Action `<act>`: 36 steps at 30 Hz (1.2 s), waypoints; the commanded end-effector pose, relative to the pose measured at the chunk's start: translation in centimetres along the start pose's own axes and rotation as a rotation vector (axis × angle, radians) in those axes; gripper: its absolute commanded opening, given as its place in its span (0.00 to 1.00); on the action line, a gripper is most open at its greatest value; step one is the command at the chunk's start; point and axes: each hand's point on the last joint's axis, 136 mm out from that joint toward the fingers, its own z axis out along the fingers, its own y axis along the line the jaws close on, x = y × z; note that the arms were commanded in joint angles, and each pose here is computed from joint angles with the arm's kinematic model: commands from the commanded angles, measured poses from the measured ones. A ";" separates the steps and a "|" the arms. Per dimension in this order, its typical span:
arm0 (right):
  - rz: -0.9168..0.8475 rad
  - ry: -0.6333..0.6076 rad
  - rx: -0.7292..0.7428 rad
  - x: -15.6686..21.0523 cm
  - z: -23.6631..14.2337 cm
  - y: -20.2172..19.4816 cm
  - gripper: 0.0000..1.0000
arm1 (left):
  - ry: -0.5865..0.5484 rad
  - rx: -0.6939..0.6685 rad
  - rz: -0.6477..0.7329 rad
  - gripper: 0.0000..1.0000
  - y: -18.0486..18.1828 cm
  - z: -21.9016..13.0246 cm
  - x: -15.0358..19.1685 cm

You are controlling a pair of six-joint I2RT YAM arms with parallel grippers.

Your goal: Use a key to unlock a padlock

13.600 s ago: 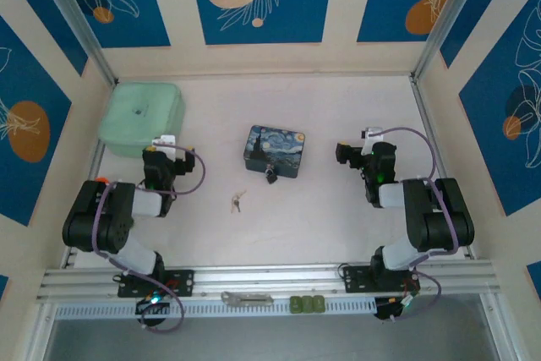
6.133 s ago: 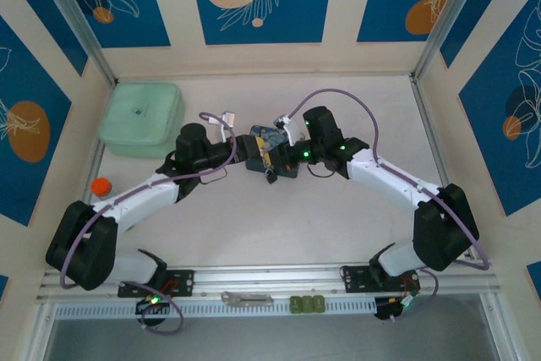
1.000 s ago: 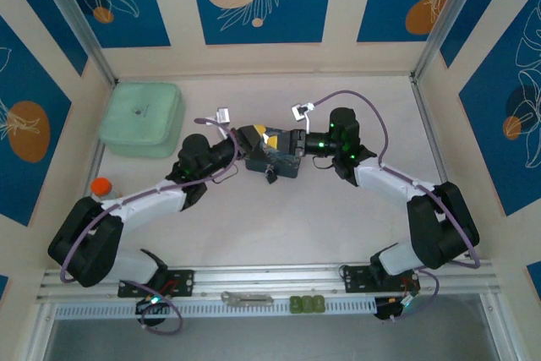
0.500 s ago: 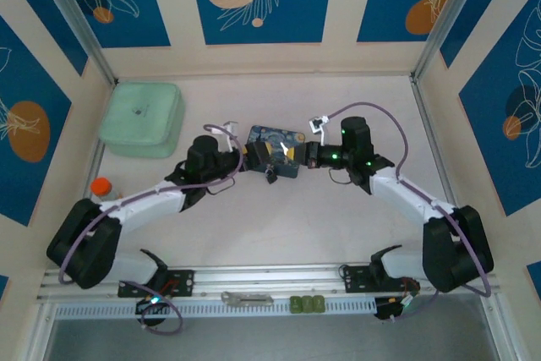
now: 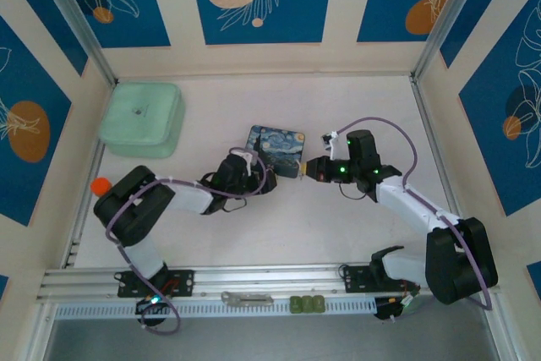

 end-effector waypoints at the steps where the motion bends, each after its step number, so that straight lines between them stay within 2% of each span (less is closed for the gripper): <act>1: -0.015 -0.008 -0.013 -0.4 -0.5 0.6 0.00 | -0.068 -0.008 0.018 0.62 -0.4 1.4 -0.2; 5: -0.015 -0.016 -0.021 -0.5 -0.6 0.8 0.00 | -0.137 -0.023 0.013 0.58 -0.2 2.5 -0.8; 10: -0.018 -0.024 -0.025 -0.7 -0.8 0.9 0.00 | -0.132 -0.019 0.005 0.54 -0.4 4.0 -0.2; 12: -0.020 -0.029 -0.024 -0.8 -0.8 0.9 0.00 | -0.117 -0.001 -0.006 0.49 -0.7 4.4 0.3; 21: 0.007 -0.008 -0.011 -0.2 -0.5 -0.2 0.00 | -0.052 0.029 -0.027 0.22 -0.8 4.5 2.0; 26: 0.029 0.015 0.001 0.6 -0.2 -1.1 0.00 | -0.028 0.110 -0.086 0.00 -2.6 4.4 1.1; 32: 0.083 0.082 -0.056 2.3 0.5 -1.8 0.00 | 0.001 0.243 -0.177 0.00 -5.0 3.4 -1.3; 36: 0.142 0.152 -0.139 3.4 1.0 -1.8 0.00 | 0.017 0.392 -0.244 0.00 -7.3 2.8 -2.9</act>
